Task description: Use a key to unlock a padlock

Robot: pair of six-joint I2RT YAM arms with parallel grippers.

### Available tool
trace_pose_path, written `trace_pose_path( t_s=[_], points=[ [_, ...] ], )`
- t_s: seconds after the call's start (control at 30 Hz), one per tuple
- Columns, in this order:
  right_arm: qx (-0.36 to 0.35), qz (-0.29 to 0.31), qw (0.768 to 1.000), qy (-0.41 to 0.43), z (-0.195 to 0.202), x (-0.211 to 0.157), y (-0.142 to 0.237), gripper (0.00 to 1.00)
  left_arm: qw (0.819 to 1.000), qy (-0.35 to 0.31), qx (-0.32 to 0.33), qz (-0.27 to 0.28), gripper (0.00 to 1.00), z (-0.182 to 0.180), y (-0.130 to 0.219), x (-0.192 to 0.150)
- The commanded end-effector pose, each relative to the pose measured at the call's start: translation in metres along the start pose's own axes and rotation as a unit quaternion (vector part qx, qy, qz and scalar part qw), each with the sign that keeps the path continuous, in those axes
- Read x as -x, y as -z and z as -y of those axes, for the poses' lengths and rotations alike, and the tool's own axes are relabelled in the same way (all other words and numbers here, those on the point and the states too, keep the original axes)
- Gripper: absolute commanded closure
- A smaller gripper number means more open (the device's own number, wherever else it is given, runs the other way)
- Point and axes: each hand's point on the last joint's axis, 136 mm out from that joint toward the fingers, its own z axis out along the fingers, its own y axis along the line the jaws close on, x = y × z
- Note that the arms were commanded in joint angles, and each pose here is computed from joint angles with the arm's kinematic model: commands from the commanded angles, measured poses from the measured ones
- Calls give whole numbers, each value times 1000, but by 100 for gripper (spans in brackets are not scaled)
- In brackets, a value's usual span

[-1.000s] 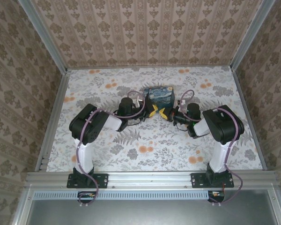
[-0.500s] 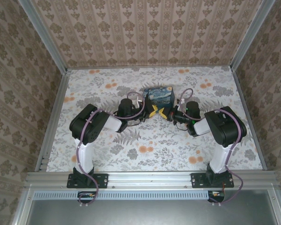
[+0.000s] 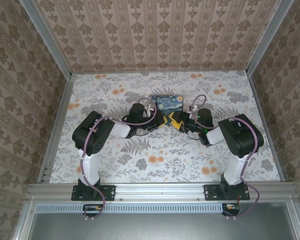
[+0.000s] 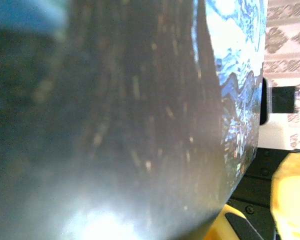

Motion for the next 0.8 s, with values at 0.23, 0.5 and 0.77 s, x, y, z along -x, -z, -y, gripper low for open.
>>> trace_pose_path(
  t_s=[0.23, 0.5, 0.77],
  points=[
    [-99, -26, 990, 102, 16, -25, 36, 32, 996, 0, 84, -26, 100, -26, 9, -2],
    [-187, -56, 943, 268, 12, -42, 46, 36, 993, 3, 111, -29, 100, -27, 13, 0],
    [-292, -49, 861, 413, 25, -46, 37, 42, 991, 11, 128, -39, 100, -26, 16, -3]
  ],
)
